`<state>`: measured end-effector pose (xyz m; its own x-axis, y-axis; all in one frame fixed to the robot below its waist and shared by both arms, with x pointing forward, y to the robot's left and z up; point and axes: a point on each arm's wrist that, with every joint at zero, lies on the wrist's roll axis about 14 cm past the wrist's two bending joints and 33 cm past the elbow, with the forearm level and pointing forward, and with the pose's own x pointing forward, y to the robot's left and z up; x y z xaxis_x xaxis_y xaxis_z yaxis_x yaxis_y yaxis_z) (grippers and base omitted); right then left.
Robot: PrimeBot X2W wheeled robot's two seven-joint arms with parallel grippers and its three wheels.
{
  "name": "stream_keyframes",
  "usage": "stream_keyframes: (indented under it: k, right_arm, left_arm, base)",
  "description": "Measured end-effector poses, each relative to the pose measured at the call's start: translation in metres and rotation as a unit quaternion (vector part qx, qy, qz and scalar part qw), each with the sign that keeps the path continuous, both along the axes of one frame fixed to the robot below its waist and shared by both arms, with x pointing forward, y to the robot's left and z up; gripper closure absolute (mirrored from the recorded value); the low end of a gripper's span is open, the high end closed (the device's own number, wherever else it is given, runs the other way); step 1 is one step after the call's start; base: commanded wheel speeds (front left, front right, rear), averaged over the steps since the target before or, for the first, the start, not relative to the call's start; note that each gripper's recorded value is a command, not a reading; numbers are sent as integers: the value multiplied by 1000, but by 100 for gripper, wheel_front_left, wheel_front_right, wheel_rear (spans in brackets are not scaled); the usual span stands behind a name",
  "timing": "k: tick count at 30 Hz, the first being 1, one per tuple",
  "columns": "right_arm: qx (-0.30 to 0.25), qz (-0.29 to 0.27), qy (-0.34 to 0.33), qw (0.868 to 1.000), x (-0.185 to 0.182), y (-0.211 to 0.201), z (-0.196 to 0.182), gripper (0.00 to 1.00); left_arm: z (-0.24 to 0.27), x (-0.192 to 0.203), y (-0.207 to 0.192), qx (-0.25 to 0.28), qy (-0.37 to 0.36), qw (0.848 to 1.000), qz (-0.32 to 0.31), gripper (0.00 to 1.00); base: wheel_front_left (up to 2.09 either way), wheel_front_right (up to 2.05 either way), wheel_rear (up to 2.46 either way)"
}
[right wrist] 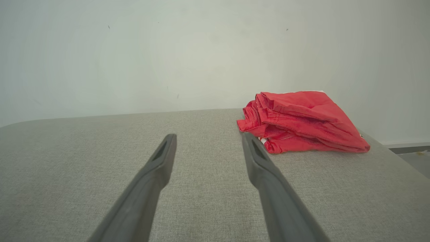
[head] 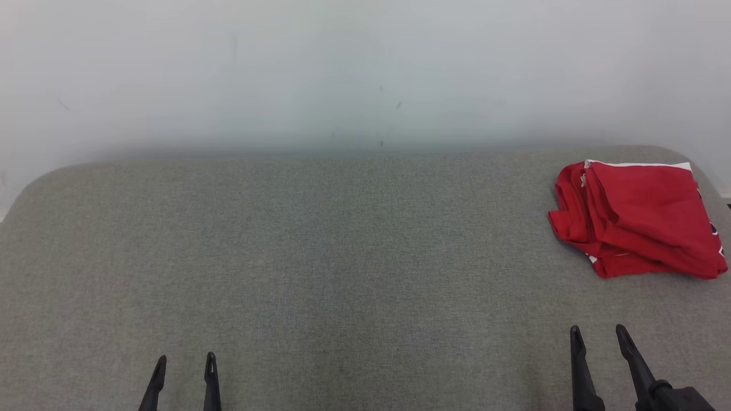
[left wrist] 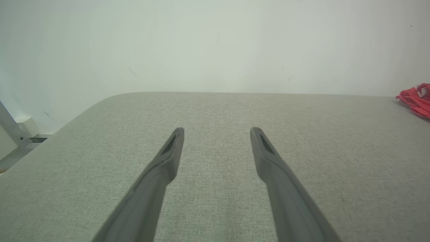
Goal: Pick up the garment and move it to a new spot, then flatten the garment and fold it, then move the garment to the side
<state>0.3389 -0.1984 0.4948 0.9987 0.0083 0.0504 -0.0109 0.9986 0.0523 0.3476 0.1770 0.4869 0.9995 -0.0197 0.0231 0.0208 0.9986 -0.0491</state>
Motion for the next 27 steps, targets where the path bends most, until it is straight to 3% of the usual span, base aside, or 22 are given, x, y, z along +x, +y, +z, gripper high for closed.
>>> stream_keyframes:
  k: [21,22,27]
  right_arm:
    - [9,-2,3,1000,0,-1,-2,0]
    - [8,-2,7,1000,-1,0,-5,100]
    - [28,-7,30,999,-6,-1,-19,100]
  left_arm:
    - [0,0,3,0,1,1000,12,0]
    - [-2,0,3,-2,4,1000,12,100]
    - [-18,-3,3,-19,33,999,15,100]
  base:
    - [0,0,0]
    - [0,0,0]
    - [0,0,0]
